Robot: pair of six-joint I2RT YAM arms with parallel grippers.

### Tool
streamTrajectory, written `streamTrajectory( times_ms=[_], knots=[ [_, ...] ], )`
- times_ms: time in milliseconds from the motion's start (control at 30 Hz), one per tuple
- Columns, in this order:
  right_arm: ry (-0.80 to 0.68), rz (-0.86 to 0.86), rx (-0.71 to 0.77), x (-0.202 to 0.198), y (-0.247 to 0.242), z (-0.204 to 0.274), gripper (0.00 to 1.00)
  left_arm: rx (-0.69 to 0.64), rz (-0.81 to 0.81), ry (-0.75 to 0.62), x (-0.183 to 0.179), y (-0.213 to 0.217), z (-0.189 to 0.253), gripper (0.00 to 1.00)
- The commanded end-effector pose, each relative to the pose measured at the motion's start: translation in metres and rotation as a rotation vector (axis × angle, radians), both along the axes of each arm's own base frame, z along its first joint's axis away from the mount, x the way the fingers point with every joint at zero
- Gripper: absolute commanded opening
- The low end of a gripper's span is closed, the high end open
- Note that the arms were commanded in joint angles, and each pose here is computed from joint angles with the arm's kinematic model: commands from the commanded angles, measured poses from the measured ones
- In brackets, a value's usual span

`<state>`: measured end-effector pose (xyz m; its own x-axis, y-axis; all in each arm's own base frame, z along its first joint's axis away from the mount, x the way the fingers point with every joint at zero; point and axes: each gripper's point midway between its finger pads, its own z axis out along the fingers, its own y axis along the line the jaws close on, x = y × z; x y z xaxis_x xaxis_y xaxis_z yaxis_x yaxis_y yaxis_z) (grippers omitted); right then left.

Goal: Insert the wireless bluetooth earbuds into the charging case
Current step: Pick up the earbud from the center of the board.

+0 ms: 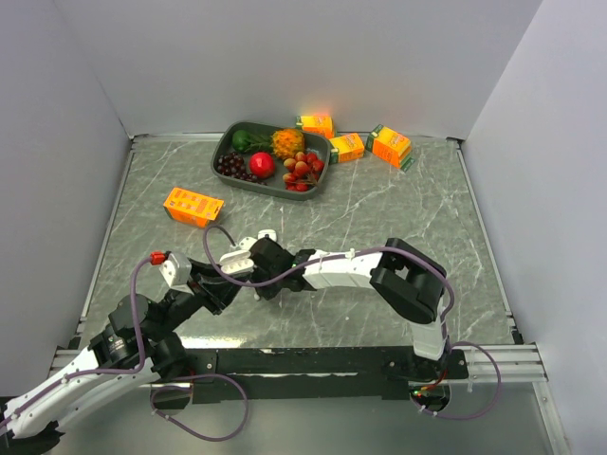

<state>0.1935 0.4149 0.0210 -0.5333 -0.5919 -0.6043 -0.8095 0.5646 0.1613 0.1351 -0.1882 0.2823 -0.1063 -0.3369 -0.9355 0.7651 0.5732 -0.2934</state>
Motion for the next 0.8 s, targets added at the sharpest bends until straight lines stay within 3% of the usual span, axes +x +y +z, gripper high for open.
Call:
streamTrajectory(
  times_ms=[0, 200, 767],
  knots=[
    [0.072, 0.045, -0.060, -0.031, -0.013, -0.015, 0.18, -0.067, -0.016, -0.041, -0.004, 0.002, 0.023, 0.02],
    [0.071, 0.017, -0.057, -0.032, -0.018, -0.011, 0.00, -0.064, -0.017, -0.040, -0.004, 0.001, 0.022, 0.01],
    [-0.016, -0.188, 0.073, -0.012, -0.051, 0.046, 0.00, -0.061, -0.013, -0.037, -0.003, 0.001, 0.022, 0.01]
  ],
)
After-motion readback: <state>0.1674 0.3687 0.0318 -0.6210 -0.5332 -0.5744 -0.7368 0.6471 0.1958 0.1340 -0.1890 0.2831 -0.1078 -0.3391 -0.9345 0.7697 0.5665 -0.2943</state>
